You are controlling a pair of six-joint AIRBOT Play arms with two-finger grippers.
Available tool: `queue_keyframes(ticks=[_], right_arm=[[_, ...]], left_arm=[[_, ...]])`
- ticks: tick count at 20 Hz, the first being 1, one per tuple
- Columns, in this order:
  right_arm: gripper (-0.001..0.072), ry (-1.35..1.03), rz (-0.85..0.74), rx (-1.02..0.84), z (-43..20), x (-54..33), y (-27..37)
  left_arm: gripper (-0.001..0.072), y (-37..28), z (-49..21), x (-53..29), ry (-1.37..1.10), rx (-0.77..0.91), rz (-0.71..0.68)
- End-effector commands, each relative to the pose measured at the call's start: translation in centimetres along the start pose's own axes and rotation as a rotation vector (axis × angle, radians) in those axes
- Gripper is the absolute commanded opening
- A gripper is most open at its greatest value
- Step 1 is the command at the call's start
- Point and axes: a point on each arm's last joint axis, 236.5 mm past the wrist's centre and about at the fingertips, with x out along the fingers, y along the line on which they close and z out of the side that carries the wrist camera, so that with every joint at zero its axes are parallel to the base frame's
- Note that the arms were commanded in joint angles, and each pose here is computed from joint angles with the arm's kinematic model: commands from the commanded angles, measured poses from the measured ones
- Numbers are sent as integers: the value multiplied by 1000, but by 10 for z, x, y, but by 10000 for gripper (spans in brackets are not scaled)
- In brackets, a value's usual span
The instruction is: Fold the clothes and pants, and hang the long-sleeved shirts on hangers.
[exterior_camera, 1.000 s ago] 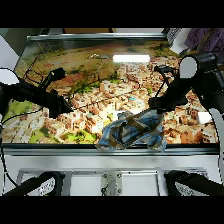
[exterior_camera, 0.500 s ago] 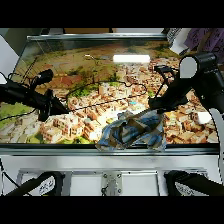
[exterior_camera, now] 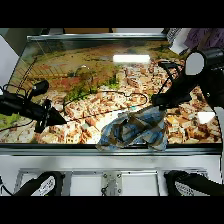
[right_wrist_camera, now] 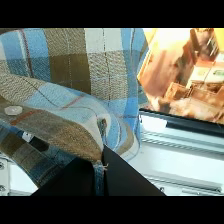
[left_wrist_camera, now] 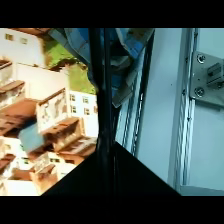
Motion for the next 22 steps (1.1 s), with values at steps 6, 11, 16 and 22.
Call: queue_keyframes(ticks=[6,11,16,22], right_arm=[[18,-55,7,39,9,-17,-5],[19,-97,23,29,14,-30,0],[18,-128,54,13,17,-41,8],[17,-169,90,-3,23,-55,17]], left_arm=[[12,-14,-24,34,-20,-33,34],[12,-6,-8,58,21,34,-65],[12,24,13,79,43,87,-98],[11,21,27,107,20,161,-187]])
